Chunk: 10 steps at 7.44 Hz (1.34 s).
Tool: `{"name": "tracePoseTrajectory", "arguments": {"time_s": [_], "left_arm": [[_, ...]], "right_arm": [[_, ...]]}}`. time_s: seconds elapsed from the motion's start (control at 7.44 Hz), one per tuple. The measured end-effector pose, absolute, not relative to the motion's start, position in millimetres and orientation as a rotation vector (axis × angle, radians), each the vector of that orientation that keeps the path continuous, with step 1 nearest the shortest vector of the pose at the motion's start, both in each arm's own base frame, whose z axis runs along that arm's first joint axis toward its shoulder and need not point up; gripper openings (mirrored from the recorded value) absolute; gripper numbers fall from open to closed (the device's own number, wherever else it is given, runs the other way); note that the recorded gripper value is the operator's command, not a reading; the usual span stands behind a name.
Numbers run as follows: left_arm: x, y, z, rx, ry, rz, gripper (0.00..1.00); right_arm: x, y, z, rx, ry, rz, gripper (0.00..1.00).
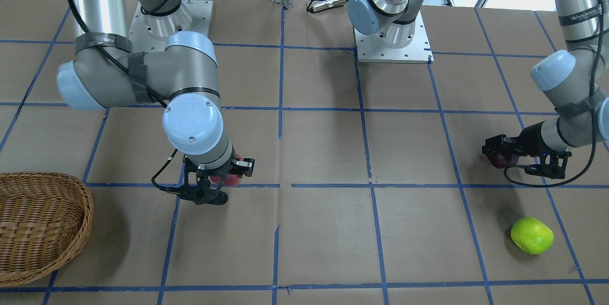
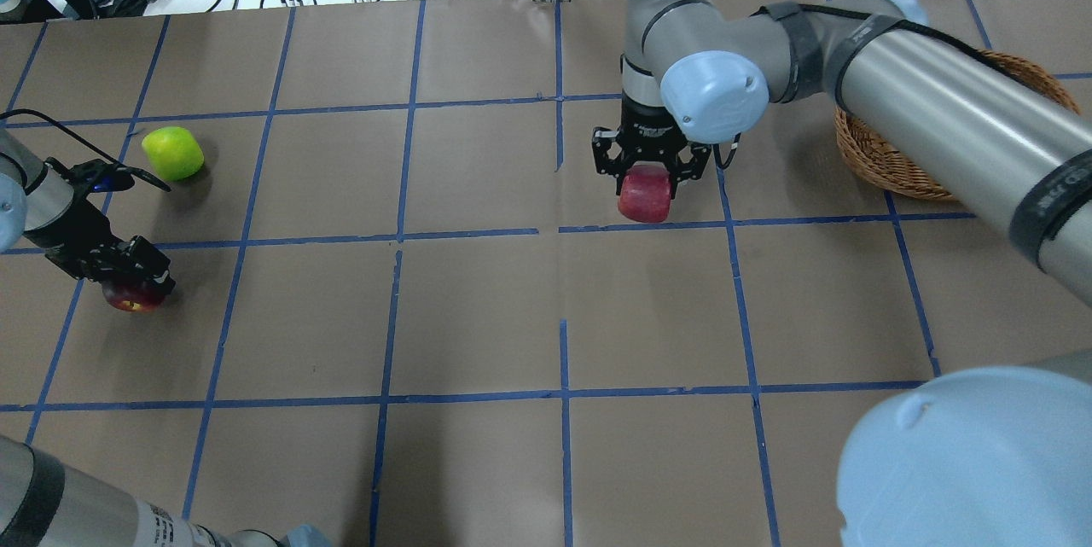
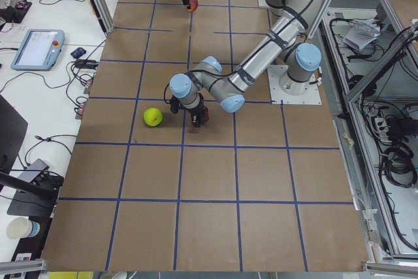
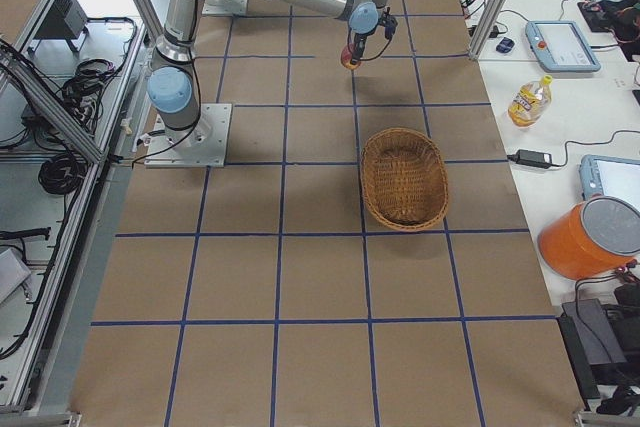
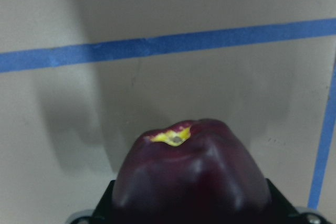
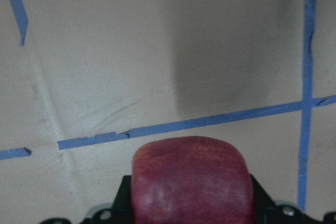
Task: Put all apples into basket
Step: 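Lift the red apple with the right gripper while the left grasps the purple apple, then drop the red apple into the basket while the left gripper carries the purple apple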
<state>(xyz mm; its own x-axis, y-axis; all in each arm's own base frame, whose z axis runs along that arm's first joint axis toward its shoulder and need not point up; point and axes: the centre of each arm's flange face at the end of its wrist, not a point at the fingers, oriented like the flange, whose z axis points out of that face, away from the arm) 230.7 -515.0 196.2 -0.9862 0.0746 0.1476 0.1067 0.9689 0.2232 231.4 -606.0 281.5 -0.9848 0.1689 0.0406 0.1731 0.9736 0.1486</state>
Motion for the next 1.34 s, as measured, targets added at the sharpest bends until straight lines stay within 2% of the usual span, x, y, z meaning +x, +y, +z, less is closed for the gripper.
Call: {"name": "tracePoseTrajectory", "arguments": {"time_s": [0.27, 0.54, 0.94, 1.34], "left_arm": [[173.3, -540.2, 233.7, -0.172, -3.016, -0.280, 0.08], [76.5, -560.3, 267.8, -0.231, -3.044, -0.198, 0.08], [-66.0, -565.3, 278.8, -0.041, -2.986, -0.151, 0.08], [-224.1, -538.1, 270.3, 0.153, -2.963, -0.136, 0.08]], "right_arm": [[132.0, -649.3, 325.4, -0.331, -3.067, -0.179, 0.00], [23.3, -670.2, 355.8, -0.219, -2.994, -0.164, 0.00], [-117.7, -685.0, 321.3, -0.146, -2.980, -0.207, 0.00], [-169.4, -695.9, 260.2, -0.118, -2.990, -0.227, 0.00]]}}
